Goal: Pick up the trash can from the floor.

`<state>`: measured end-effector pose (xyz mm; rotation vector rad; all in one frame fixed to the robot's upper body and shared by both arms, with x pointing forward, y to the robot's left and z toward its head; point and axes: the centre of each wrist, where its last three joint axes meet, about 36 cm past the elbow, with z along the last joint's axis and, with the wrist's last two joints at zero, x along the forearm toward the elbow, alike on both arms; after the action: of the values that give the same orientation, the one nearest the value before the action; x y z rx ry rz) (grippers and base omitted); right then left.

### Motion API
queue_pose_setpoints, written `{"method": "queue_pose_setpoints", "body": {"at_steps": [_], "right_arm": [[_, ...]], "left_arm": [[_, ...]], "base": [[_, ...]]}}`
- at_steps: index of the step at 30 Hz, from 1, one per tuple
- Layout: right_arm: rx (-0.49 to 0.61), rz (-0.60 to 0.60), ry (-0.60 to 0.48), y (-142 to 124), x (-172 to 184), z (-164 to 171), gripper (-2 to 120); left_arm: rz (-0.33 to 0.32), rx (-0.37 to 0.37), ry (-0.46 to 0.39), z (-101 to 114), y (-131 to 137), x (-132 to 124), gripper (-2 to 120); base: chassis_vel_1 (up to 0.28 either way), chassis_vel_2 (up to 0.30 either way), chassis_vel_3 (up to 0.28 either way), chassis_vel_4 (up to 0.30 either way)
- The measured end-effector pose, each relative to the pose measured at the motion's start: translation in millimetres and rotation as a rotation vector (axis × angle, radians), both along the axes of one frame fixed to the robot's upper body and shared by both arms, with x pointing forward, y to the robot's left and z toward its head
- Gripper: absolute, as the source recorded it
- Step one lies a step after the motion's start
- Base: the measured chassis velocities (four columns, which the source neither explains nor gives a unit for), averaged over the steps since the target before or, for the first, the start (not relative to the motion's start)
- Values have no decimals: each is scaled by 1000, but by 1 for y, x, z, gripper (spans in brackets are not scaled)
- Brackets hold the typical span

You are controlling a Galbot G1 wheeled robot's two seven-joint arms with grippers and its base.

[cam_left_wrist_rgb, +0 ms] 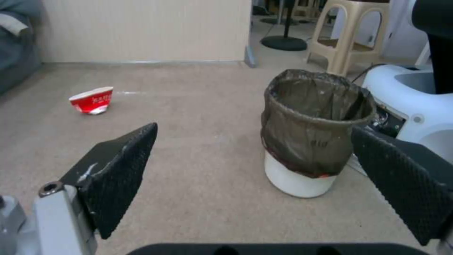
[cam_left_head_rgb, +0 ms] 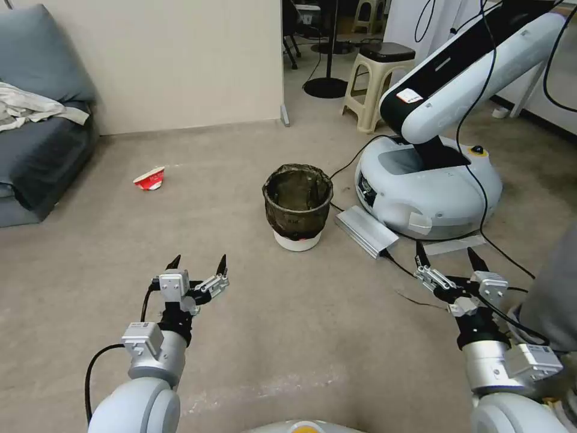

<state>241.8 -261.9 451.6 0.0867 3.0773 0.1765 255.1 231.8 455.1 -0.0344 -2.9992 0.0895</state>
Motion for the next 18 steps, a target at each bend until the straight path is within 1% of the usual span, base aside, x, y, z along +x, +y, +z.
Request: {"method": "queue_pose_setpoints", "body": {"at_steps": [3,7,18], "right_arm": [[0,0,-1,0,0,0,100],[2,-1,-2,0,0,0,100],[2,-2,-5,0,-1,0,100]], "left_arm": [[-1,-2,0,0,0,0,100],[-4,-4,0,0,0,0,100],[-7,-6,-2,0,-1,-1,100]], "base": [[0,0,0,0],[-48,49,38,-66],[-116,111,116,-124]]}}
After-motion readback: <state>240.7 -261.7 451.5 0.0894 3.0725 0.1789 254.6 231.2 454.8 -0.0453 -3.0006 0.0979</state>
